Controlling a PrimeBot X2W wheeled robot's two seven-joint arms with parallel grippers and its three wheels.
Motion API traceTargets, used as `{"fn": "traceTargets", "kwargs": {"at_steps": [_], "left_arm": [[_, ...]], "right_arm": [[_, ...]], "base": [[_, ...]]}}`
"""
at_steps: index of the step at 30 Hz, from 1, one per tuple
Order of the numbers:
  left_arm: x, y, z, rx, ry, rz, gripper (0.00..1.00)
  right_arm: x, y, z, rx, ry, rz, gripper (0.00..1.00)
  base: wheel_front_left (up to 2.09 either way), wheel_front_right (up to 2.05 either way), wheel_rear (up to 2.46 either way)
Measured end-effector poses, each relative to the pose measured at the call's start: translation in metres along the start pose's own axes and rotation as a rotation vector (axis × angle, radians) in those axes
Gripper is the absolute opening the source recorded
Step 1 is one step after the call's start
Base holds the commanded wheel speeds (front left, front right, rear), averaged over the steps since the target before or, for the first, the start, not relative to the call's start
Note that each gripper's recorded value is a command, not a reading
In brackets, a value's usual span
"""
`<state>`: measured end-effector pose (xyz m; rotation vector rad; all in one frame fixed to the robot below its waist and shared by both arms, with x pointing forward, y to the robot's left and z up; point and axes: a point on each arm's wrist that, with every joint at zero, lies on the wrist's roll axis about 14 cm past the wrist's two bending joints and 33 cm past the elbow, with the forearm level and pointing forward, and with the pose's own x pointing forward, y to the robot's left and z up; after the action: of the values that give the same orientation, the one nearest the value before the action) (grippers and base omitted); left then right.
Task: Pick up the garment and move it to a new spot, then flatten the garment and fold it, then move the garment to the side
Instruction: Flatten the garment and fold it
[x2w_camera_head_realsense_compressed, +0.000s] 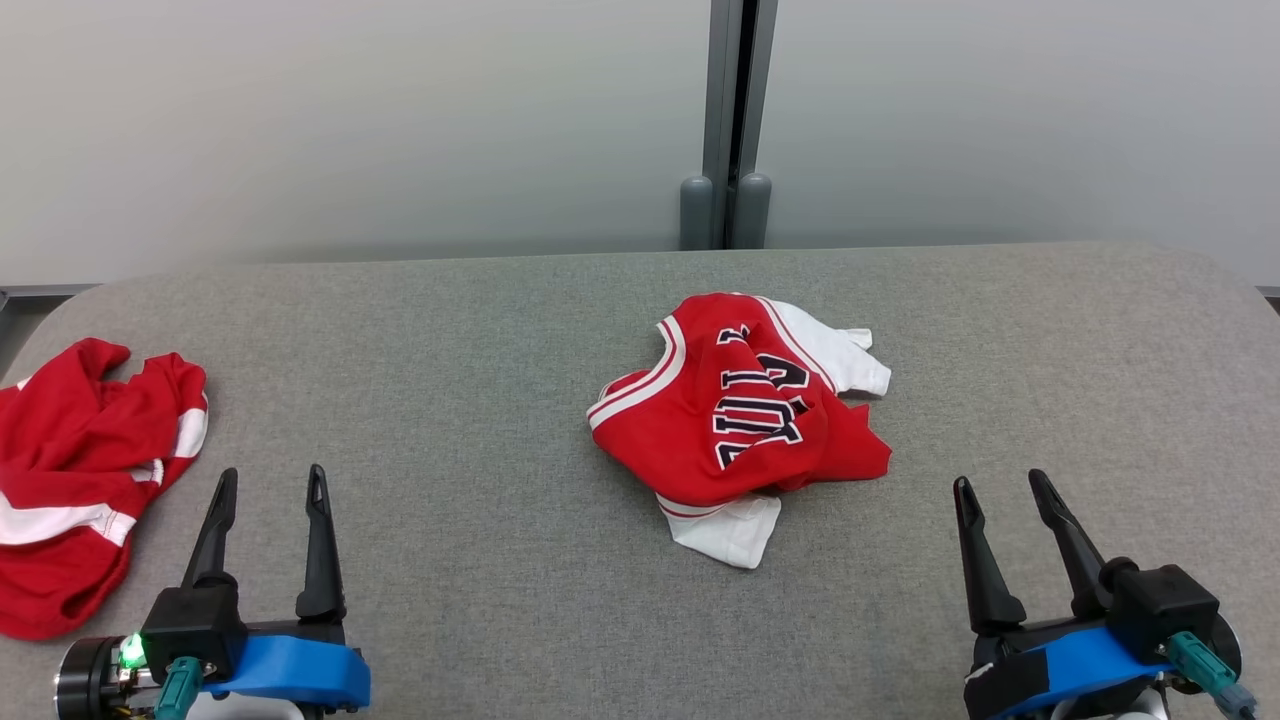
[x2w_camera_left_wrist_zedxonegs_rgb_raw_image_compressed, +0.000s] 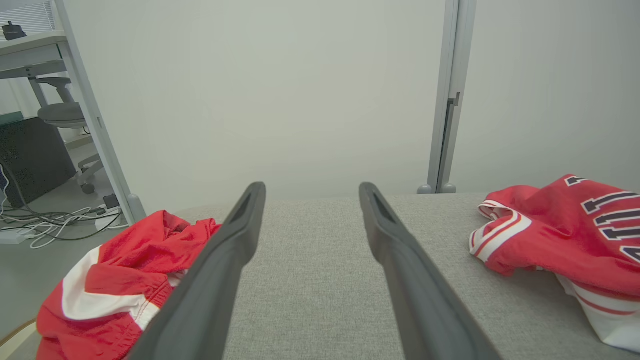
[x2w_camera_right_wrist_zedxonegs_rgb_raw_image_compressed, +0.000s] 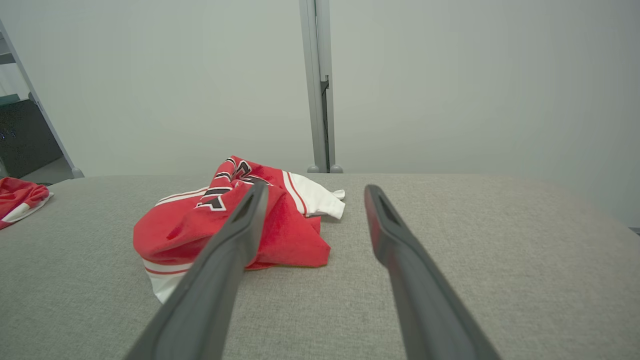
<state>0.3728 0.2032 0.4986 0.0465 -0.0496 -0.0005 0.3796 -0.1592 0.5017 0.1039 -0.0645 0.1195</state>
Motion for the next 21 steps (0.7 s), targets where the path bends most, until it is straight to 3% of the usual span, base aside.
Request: {"fn": "traceTargets", "kwargs": {"at_steps": [21], "left_arm": [[0.0012, -0.0012, -0.0013, -0.002, 0.004, -0.006, 1.0]], "right_arm": [[0.0003, 0.0001, -0.0022, 0.004, 0.006, 0.0, 1.0]], "base": [[0.0, 0.0, 0.0]]}}
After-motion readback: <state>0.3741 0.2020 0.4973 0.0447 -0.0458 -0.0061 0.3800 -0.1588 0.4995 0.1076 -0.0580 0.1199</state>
